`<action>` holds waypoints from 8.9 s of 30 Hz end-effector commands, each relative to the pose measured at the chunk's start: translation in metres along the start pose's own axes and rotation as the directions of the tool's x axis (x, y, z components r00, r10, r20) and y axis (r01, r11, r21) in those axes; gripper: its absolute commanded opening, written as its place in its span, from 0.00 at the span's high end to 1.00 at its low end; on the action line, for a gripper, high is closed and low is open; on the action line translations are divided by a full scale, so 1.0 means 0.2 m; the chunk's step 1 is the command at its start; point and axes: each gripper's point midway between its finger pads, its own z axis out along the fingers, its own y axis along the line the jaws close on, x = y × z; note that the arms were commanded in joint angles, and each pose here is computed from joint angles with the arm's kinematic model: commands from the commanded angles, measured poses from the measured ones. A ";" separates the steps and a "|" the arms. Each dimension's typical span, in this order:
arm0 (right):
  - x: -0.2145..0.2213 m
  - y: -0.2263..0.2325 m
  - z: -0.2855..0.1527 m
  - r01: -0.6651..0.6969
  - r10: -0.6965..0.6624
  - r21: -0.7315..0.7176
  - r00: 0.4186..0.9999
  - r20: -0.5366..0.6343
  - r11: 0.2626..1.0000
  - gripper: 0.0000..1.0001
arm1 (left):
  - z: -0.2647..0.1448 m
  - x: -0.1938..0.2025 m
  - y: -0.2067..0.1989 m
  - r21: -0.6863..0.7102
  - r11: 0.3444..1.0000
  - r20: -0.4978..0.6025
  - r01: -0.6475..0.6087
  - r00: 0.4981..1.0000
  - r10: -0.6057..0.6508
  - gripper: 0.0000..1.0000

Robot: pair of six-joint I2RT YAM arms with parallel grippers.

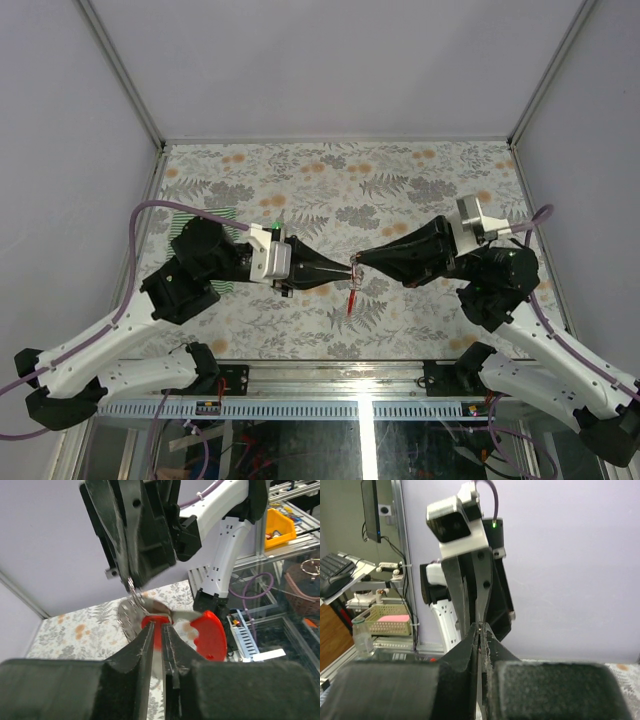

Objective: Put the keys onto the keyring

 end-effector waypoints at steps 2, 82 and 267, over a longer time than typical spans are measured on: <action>-0.25 0.08 0.02 0.134 -0.130 -0.017 0.979 0.159 0.991 1.00 | -0.01 -0.06 -0.02 -0.011 1.000 0.070 0.029 0.997 -0.028 0.84; -0.14 0.11 0.02 0.178 -0.178 -0.093 0.984 0.007 0.980 1.00 | 0.02 -0.15 0.03 -0.051 0.997 0.218 0.063 0.975 -0.050 0.80; -0.02 0.00 0.01 0.110 -0.110 -0.007 0.993 -0.032 0.994 1.00 | 0.02 -0.17 0.02 -0.037 0.999 0.169 0.023 0.986 -0.017 0.89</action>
